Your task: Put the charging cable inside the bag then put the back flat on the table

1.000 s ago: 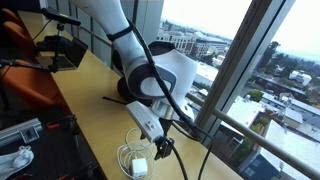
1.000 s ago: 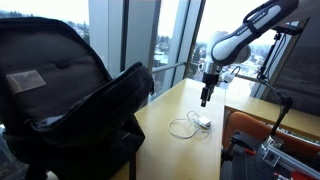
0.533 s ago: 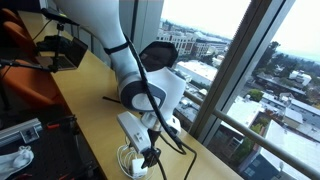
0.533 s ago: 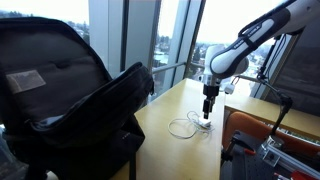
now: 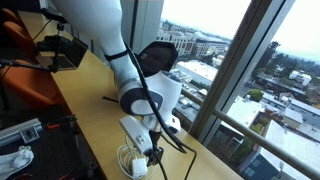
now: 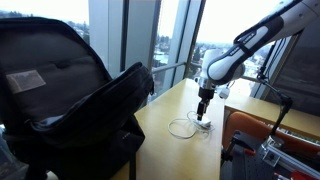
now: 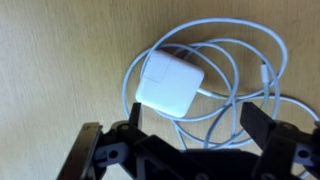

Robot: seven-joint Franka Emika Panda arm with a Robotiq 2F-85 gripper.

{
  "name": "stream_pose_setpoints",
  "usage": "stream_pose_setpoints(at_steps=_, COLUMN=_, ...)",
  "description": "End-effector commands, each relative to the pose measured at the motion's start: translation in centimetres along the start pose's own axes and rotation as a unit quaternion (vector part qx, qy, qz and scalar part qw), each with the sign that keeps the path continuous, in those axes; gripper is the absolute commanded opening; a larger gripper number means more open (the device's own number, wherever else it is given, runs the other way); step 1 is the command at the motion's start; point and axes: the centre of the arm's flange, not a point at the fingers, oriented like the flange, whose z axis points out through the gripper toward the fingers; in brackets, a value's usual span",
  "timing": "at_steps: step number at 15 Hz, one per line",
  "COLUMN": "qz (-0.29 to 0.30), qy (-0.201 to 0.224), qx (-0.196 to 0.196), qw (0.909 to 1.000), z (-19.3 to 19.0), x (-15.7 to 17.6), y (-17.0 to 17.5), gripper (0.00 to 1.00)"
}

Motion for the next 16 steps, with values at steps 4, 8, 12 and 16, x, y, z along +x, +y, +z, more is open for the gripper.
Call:
stream_pose_setpoints(at_steps=4, qz=0.043, qy=0.036, qx=-0.046, qw=0.9974, z=2.0, x=1.0, y=0.8, gripper=1.0)
stream_pose_setpoints(at_steps=8, qz=0.073, qy=0.035, qx=-0.064, qw=0.9946, z=2.7, x=0.9, y=1.6, gripper=1.0)
stream_pose_setpoints(at_steps=12, qz=0.093, qy=0.024, qx=-0.067, qw=0.9932, z=1.7, x=0.0, y=0.9, gripper=1.0)
stream_pose_setpoints(at_steps=16, qz=0.092, qy=0.019, qx=-0.075, qw=0.9928, z=0.9, x=-0.5, y=-0.1, gripper=1.0)
